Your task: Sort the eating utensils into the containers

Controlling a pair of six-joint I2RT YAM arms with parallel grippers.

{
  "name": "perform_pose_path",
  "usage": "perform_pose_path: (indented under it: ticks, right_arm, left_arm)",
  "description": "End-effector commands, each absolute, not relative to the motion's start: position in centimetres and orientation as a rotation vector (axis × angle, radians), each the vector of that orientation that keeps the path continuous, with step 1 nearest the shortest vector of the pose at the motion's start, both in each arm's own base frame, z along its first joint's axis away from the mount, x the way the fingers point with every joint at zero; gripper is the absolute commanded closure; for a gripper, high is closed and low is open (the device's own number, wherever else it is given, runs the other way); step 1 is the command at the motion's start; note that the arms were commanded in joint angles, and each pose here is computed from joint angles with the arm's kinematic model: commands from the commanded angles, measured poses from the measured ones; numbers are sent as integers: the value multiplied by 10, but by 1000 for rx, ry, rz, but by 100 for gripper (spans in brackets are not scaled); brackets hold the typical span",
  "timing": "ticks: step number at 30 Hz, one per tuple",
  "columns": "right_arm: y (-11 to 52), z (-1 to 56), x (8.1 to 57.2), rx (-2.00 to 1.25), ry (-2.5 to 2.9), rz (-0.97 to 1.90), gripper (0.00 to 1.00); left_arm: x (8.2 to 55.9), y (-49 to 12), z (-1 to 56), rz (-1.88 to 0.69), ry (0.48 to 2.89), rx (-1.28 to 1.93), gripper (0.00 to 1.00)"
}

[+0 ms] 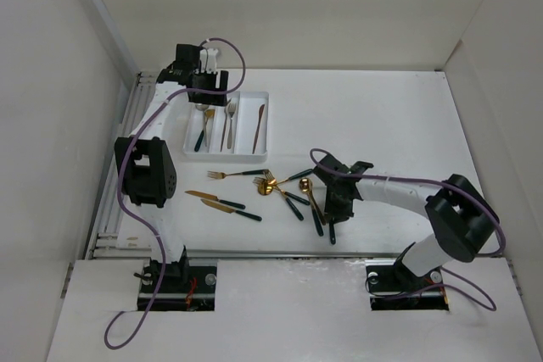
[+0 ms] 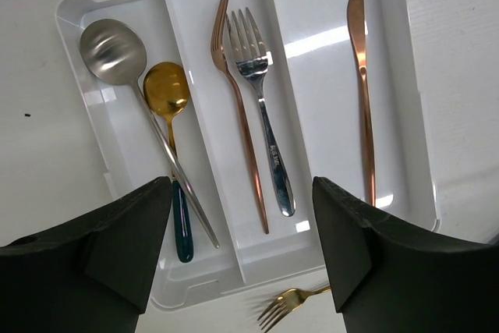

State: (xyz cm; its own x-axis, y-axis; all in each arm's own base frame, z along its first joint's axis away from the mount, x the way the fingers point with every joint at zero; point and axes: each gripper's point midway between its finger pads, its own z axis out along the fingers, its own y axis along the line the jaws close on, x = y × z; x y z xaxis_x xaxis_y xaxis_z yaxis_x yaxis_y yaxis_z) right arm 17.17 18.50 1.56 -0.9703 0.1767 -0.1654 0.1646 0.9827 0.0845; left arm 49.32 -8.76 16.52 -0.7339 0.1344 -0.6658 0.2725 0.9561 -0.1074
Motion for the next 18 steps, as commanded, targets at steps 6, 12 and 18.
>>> perform_pose_path:
  ticks: [6, 12, 18]
  right_arm:
    - [178, -7, 166, 263, 2989, -6, 87]
    - [179, 5, 182, 277, 2936, -58, 100]
    - [183, 109, 272, 297, 2606, -89, 100]
  left_arm:
    - [488, -88, 203, -231, 2320, 301, 30]
    - [486, -88, 202, -232, 2330, 301, 30]
    - [482, -109, 238, -354, 2255, 466, 30]
